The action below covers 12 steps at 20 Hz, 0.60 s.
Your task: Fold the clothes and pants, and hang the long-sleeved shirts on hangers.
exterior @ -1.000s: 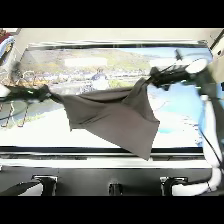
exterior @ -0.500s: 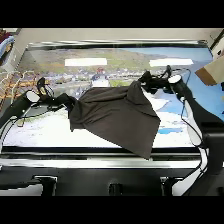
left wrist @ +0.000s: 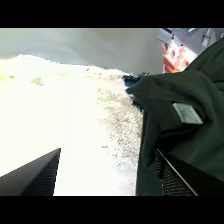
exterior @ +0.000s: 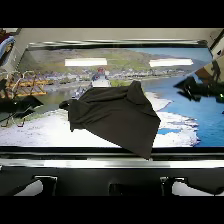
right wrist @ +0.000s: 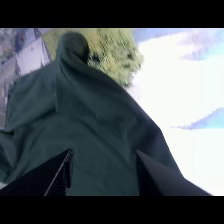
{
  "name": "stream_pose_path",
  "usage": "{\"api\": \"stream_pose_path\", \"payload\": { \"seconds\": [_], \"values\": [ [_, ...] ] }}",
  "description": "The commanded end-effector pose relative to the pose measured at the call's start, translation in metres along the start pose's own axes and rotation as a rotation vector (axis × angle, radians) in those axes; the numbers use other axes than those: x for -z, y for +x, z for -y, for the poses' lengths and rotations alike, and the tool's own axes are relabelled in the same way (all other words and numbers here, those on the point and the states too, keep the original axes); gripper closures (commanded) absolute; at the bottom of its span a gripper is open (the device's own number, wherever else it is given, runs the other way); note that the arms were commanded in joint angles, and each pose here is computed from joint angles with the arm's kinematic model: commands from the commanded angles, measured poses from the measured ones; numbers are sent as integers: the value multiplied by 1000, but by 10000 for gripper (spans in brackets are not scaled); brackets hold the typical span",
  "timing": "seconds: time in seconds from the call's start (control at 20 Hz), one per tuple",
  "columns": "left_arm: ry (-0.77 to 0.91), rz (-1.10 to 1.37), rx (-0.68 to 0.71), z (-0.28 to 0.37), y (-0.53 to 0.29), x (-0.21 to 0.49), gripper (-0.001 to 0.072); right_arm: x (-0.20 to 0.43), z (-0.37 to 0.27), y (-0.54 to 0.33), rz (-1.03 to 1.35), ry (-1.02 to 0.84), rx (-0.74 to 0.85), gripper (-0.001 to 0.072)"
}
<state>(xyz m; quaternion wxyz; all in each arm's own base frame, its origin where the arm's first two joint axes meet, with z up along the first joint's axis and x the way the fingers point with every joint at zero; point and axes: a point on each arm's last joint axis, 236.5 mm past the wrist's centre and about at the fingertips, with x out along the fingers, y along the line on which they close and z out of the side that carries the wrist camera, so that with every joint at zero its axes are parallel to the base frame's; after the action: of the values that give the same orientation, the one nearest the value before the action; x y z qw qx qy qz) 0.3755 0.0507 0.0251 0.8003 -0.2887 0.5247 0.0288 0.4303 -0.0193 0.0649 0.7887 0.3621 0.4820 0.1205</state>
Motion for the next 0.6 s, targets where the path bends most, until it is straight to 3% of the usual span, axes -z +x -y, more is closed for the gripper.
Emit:
{"api": "stream_pose_path", "payload": {
  "seconds": [0.0,0.25,0.55],
  "values": [
    [-100,-12,27,-23,-23,45,37,129,33,0,-177,145,-9,275],
    [-156,-117,75,-18,-9,93,36,274,53,40,-323,348,-20,240],
    [-190,-107,154,0,-11,88,35,315,67,53,-367,349,37,240]
  ]
}}
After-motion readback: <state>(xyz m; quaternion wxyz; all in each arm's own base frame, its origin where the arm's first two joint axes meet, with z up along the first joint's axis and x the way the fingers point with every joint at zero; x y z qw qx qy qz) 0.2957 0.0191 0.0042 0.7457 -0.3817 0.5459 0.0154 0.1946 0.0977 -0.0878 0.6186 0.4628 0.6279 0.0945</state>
